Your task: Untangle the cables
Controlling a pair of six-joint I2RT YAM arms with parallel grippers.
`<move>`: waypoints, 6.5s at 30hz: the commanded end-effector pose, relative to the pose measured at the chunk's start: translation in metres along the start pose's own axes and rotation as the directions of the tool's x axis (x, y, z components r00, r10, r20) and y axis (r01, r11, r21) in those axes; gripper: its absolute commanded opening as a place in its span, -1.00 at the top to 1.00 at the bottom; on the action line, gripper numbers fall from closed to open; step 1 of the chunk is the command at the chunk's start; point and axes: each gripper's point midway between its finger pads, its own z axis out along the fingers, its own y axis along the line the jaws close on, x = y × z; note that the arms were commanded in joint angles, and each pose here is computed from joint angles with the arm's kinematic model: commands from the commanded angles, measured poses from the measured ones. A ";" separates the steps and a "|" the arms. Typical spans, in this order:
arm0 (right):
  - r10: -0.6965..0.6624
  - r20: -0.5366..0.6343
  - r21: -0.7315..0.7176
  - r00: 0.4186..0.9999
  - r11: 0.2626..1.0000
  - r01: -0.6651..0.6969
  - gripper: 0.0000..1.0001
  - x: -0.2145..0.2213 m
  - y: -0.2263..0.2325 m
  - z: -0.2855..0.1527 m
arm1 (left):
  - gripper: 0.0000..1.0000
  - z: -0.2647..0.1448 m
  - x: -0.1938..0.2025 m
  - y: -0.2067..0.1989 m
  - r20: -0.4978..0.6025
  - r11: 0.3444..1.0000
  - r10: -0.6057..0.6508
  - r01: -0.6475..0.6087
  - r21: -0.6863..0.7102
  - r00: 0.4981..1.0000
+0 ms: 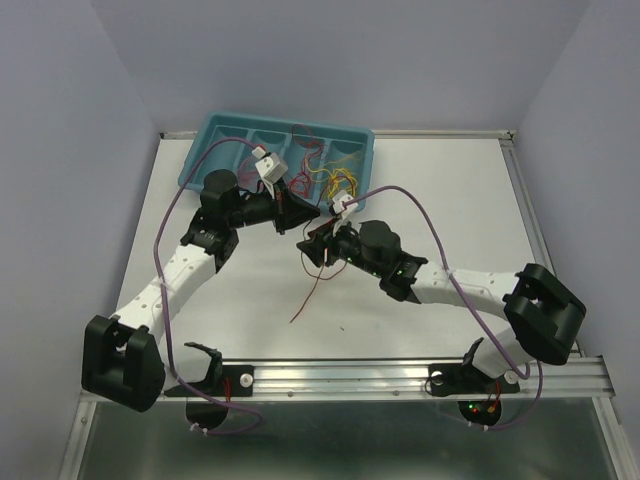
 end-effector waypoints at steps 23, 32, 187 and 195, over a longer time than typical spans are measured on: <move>-0.030 0.099 -0.009 0.995 0.999 0.031 0.91 -0.030 0.007 0.013 | 1.00 0.004 -0.002 -0.022 -0.016 0.990 -0.048 0.050 0.133 0.999; 0.054 0.104 -0.184 0.993 0.982 -0.034 0.99 -0.050 0.045 -0.012 | 0.27 -0.023 -0.029 0.031 0.093 0.984 0.013 0.004 -0.176 0.996; -0.077 0.191 -0.128 0.978 0.986 0.103 0.07 0.009 0.098 0.084 | 1.00 -0.044 -0.009 0.052 -0.143 0.985 -0.140 0.123 -0.124 0.980; -0.094 0.188 -0.037 0.978 0.994 0.102 -0.39 0.018 0.080 0.091 | 1.00 -0.044 -0.013 0.037 -0.157 0.985 -0.168 0.162 -0.052 0.973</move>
